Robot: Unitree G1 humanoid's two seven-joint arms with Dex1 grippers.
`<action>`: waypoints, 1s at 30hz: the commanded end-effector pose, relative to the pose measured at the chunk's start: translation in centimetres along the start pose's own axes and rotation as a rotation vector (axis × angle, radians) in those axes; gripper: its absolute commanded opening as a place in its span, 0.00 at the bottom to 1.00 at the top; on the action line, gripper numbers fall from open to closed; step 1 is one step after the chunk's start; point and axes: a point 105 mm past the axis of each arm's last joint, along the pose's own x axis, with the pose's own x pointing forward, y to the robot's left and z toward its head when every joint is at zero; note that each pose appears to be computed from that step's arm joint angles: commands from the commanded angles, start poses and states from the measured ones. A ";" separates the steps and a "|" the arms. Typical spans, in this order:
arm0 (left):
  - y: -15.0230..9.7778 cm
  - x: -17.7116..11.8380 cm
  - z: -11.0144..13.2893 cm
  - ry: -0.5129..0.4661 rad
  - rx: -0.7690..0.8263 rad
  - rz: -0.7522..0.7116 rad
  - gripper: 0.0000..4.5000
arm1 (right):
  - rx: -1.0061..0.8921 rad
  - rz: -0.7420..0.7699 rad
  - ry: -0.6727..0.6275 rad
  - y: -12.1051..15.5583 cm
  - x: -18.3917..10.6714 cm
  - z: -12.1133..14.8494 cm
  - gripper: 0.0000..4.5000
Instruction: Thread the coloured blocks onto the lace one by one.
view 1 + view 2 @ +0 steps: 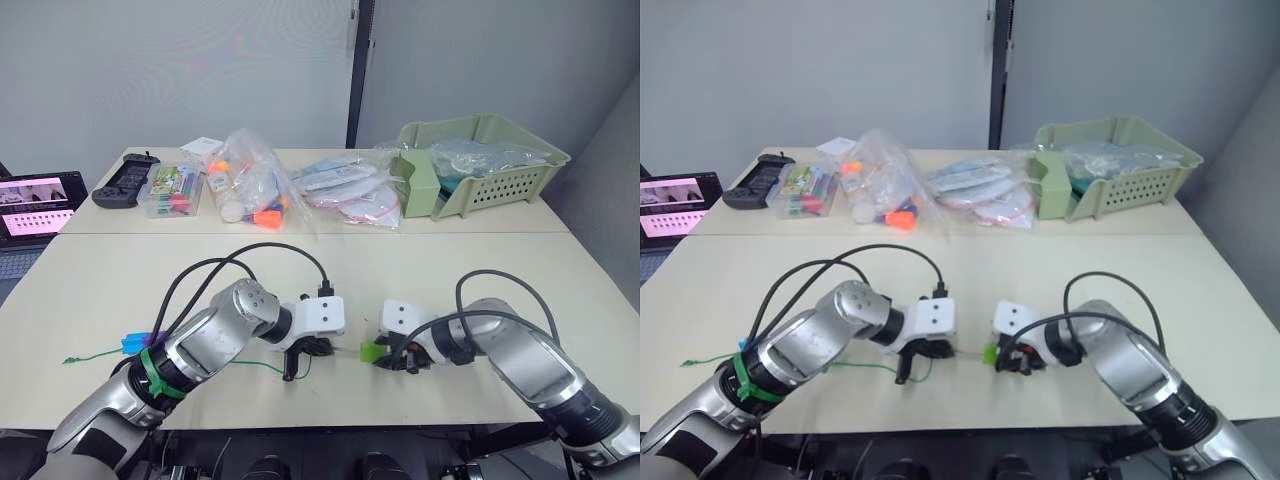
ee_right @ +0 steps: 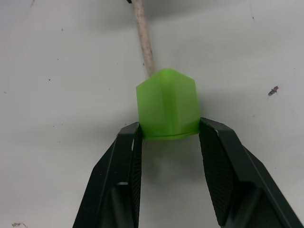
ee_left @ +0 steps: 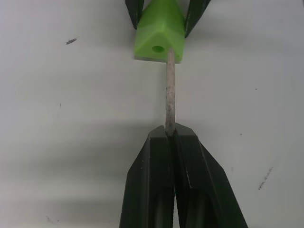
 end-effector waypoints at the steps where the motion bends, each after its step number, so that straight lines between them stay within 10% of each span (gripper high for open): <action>1: 0.2 0.0 1.2 -0.019 0.051 0.014 0.00 | 0.002 0.042 0.007 1.0 0.8 -0.1 0.28; 28: -1.5 4.7 4.5 -0.203 0.032 -0.135 0.00 | 0.028 0.023 0.008 1.3 0.8 -0.1 0.28; 30: -0.6 4.0 4.1 -0.219 0.014 -0.104 0.15 | 0.030 0.020 0.009 1.3 0.8 -0.2 0.28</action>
